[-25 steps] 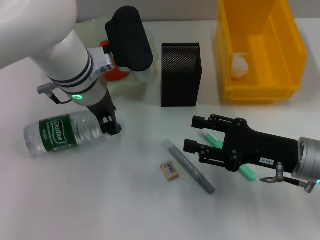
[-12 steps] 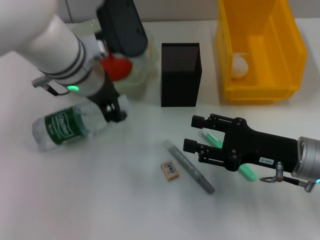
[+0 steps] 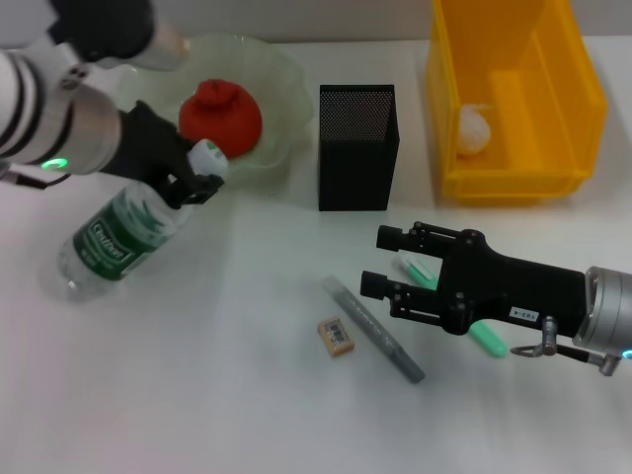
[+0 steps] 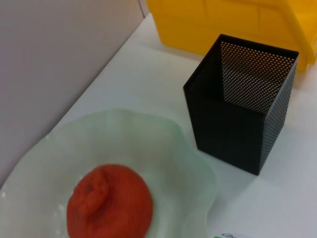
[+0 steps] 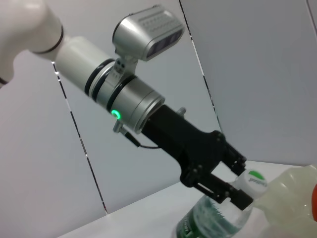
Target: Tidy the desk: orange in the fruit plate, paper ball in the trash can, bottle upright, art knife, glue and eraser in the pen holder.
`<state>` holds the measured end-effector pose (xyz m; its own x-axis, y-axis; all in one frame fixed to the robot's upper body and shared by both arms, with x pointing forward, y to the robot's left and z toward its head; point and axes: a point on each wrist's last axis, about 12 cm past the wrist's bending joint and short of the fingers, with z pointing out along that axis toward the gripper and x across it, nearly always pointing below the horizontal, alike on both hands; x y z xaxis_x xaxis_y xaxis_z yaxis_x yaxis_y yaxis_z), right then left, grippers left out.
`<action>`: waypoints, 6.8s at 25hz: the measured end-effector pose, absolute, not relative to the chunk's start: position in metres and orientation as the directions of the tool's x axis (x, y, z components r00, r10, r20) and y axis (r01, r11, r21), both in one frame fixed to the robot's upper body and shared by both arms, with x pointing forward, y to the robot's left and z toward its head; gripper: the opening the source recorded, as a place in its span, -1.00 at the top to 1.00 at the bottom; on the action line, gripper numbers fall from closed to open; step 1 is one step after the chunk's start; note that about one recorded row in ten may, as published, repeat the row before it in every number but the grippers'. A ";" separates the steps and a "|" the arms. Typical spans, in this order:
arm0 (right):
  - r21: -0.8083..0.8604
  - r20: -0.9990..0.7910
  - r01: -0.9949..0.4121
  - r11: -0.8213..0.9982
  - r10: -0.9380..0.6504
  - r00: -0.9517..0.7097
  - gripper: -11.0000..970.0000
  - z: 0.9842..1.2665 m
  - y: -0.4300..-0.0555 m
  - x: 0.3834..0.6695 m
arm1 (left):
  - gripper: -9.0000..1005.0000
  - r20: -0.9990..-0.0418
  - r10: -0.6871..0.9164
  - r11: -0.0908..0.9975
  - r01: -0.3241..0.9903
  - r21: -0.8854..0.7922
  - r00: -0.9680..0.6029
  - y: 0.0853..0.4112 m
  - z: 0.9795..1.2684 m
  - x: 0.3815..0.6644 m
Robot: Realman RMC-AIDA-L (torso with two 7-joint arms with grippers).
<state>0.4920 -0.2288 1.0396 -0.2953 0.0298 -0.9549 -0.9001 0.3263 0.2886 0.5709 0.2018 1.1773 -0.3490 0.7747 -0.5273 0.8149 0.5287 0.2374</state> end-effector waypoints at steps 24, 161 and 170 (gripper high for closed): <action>0.285 -0.956 -0.906 0.314 0.029 -0.290 -0.39 1.042 -0.225 0.496 | 0.11 -0.745 0.526 0.694 0.713 0.097 -0.410 0.270 1.166 0.552; 0.321 -0.767 -0.841 0.436 -0.401 -0.501 -0.39 1.264 -0.237 0.560 | -0.60 -0.971 -0.003 0.354 0.908 -0.223 -0.237 0.265 1.045 0.474; 0.264 -0.547 -0.761 0.592 -0.558 -0.624 -0.38 1.269 -0.207 0.583 | -0.60 -0.972 -0.001 0.358 0.907 -0.221 -0.236 0.265 1.045 0.475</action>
<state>0.5827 -0.2065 1.2695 -0.6240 -0.5579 -0.5472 -0.7612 0.5924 0.2640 0.4752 0.2652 1.0453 -0.2356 -0.0015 -0.9718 0.9072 0.3584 -0.2205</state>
